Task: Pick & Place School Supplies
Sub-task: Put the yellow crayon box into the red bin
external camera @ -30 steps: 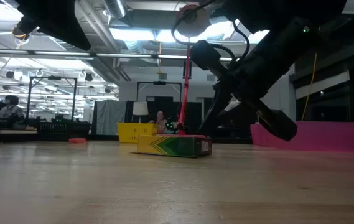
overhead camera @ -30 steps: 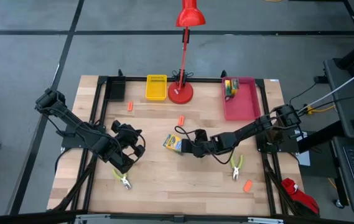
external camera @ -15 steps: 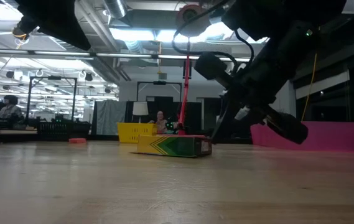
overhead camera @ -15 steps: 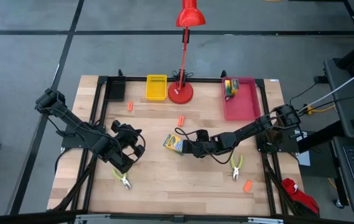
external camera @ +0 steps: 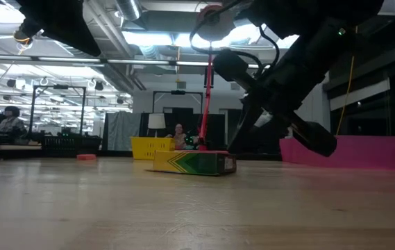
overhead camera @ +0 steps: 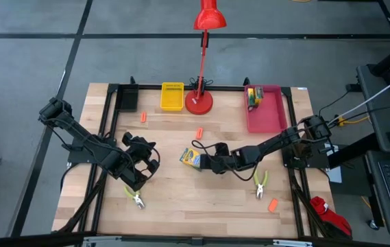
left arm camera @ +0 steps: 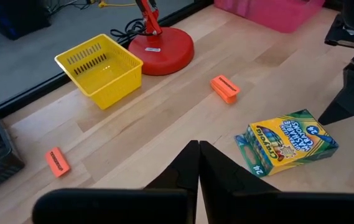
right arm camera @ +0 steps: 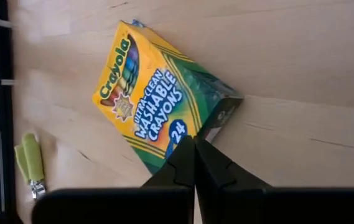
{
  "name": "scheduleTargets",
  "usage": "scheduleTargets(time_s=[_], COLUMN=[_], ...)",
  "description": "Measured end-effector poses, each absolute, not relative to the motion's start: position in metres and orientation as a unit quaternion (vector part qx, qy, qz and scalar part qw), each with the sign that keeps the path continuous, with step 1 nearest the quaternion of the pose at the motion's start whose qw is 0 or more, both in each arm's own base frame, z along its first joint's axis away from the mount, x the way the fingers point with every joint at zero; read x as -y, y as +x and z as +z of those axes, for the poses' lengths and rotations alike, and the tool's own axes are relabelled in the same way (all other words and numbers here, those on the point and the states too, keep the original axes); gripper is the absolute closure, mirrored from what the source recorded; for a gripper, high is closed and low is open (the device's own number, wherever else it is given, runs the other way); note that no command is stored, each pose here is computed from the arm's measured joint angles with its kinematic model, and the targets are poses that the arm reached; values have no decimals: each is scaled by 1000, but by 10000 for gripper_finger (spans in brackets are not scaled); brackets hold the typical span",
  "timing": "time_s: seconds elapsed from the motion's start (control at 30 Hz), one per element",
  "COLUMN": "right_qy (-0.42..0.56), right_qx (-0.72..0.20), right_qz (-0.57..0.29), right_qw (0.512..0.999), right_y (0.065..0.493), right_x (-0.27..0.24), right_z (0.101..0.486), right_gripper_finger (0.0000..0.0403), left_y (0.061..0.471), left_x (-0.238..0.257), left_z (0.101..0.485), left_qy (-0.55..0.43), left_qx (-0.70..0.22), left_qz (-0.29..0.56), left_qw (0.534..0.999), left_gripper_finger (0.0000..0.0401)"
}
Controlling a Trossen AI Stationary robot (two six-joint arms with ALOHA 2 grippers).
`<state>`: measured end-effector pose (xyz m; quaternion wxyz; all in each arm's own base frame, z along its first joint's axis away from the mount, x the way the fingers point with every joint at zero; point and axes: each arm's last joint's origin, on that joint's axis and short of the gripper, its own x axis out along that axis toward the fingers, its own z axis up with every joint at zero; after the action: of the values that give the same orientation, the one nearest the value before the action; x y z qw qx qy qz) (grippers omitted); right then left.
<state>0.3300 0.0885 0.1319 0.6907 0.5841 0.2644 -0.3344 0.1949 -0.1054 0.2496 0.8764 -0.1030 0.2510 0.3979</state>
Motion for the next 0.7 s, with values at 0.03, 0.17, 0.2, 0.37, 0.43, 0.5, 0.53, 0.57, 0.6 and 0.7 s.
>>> scheduleTargets(time_s=[0.03, 0.17, 0.2, 0.37, 0.43, 0.5, 0.53, 0.57, 0.6, 0.7], right_qy=[582, 572, 568, 578, 591, 597, 598, 598, 597, 596], right_qx=[-268, -283, -287, -275, -257, -249, -249, -249, -250, -251], right_qz=[-337, -343, -346, -345, -327, -319, -319, -319, -319, -319], right_qw=[690, 690, 689, 686, 691, 692, 692, 692, 692, 693], right_y=[329, 327, 326, 327, 332, 333, 334, 334, 333, 333], right_x=[-88, -88, -88, -88, -90, -90, -90, -90, -90, -90], right_z=[131, 129, 129, 130, 133, 135, 135, 135, 135, 134], right_gripper_finger=[403, 403, 403, 403, 403, 403, 403, 403, 403, 403], left_y=[195, 195, 195, 195, 195, 195, 195, 195, 195, 195], left_x=[105, 105, 105, 105, 105, 105, 105, 105, 105, 105], left_z=[250, 250, 250, 250, 250, 250, 250, 250, 250, 250], left_qy=[-103, -103, -103, -103, -103, -103, -103, -103, -103, -101], left_qx=[-251, -251, -251, -251, -251, -251, -251, -251, -251, -249], left_qz=[398, 398, 398, 398, 398, 398, 398, 398, 398, 399], left_qw=[876, 876, 876, 876, 876, 876, 876, 876, 876, 877], left_gripper_finger=[396, 399, 398, 394, 397, 399, 399, 399, 398, 395])
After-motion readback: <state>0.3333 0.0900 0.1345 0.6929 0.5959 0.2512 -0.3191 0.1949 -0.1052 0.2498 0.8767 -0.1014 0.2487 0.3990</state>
